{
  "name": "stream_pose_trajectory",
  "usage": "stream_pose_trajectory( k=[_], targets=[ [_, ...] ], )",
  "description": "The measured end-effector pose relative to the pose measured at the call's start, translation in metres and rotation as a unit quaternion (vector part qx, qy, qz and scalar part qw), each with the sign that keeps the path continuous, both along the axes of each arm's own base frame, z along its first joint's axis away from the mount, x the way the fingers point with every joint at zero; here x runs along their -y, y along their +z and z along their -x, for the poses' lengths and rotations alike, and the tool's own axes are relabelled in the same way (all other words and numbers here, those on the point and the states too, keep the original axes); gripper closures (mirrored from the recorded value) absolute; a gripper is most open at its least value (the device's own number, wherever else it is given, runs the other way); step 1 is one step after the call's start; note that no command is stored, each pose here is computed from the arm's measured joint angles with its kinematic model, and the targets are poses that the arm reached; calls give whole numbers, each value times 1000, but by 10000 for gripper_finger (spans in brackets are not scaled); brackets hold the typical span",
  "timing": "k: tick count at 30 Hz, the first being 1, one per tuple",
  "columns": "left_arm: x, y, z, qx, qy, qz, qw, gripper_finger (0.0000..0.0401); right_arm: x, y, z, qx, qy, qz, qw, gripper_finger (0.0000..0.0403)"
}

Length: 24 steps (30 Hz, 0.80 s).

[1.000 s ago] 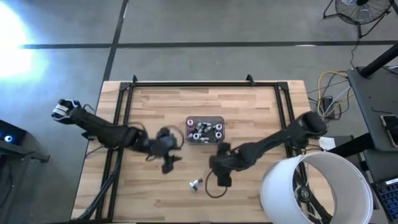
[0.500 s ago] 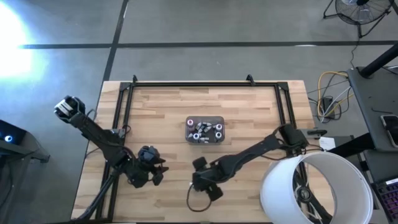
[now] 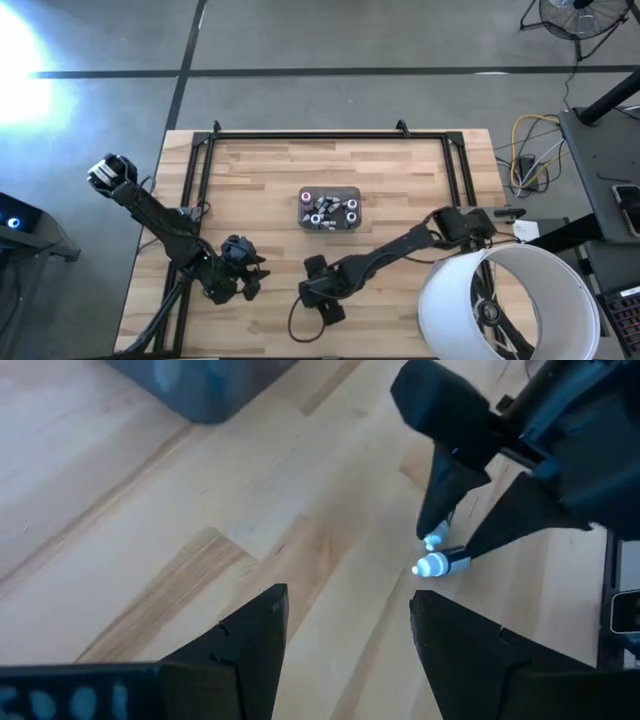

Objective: Pick & Place food coloring
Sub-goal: Put the small dark green food coloring bottle in the black bin

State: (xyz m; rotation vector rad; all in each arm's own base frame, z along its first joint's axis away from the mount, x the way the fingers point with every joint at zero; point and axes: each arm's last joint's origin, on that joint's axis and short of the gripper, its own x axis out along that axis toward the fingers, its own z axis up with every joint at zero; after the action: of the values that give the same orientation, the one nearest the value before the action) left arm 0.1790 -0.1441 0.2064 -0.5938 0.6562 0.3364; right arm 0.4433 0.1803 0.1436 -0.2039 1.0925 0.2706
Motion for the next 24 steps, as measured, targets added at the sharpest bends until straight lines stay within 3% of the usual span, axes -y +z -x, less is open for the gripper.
stream_pose_trajectory(
  k=[8, 24],
  targets=[
    [0, 0, 0, -2, -8, -10, 1000, 213, 9, -2, -3, -7, -12, 0, 1000, 199],
    [-3, -4, 2, -15, -6, -21, 1000, 213, 20, -7, -1, -32, -31, -2, 999, 298]
  ],
)
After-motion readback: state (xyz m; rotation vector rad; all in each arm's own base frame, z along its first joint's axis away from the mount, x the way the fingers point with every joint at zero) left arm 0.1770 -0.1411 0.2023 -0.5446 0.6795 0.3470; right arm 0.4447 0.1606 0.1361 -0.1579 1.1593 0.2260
